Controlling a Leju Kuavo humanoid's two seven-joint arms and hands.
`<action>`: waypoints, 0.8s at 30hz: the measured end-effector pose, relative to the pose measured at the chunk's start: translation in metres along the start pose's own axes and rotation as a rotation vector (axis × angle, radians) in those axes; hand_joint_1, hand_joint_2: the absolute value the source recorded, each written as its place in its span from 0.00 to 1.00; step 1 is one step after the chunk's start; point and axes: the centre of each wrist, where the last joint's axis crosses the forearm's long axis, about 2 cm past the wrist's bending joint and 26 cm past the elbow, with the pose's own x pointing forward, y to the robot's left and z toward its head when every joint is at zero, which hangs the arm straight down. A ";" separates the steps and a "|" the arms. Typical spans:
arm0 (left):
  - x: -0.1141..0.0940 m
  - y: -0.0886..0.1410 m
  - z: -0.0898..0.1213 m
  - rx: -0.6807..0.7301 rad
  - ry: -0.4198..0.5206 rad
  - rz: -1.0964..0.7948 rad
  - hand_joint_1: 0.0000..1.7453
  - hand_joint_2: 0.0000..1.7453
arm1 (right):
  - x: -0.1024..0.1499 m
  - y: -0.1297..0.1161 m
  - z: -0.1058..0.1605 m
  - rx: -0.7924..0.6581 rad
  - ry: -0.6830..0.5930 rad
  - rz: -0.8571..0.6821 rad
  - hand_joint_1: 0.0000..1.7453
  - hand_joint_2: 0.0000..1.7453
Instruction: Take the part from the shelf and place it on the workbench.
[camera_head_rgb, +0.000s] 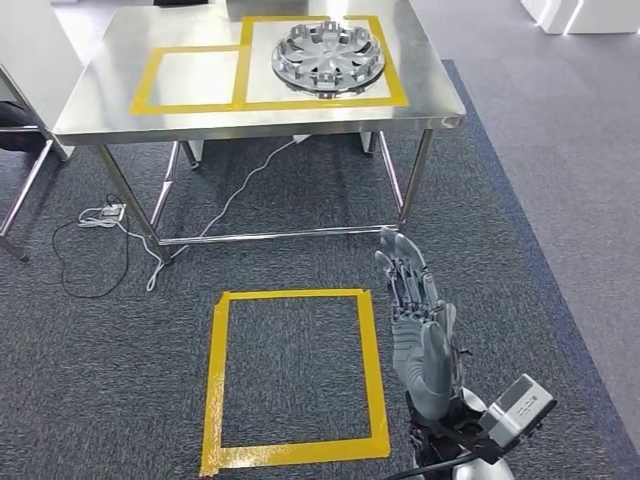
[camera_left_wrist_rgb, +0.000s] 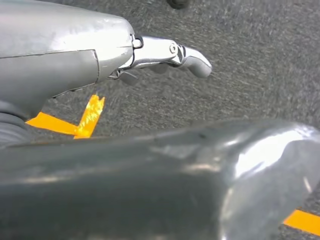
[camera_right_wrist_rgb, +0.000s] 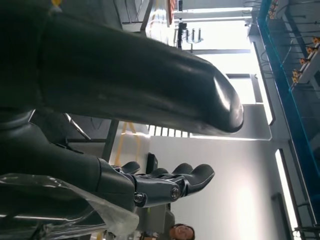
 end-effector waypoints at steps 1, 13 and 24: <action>0.000 0.000 0.000 0.000 0.001 0.001 0.00 0.00 | 0.000 0.000 0.000 0.000 0.001 -0.001 0.00 0.00; 0.001 -0.001 0.000 -0.002 0.000 0.007 0.00 0.00 | 0.001 -0.001 -0.004 -0.003 -0.009 0.001 0.00 0.00; -0.002 0.003 0.003 0.005 0.009 0.010 0.00 0.00 | 0.000 0.000 -0.003 -0.003 0.007 -0.008 0.00 0.00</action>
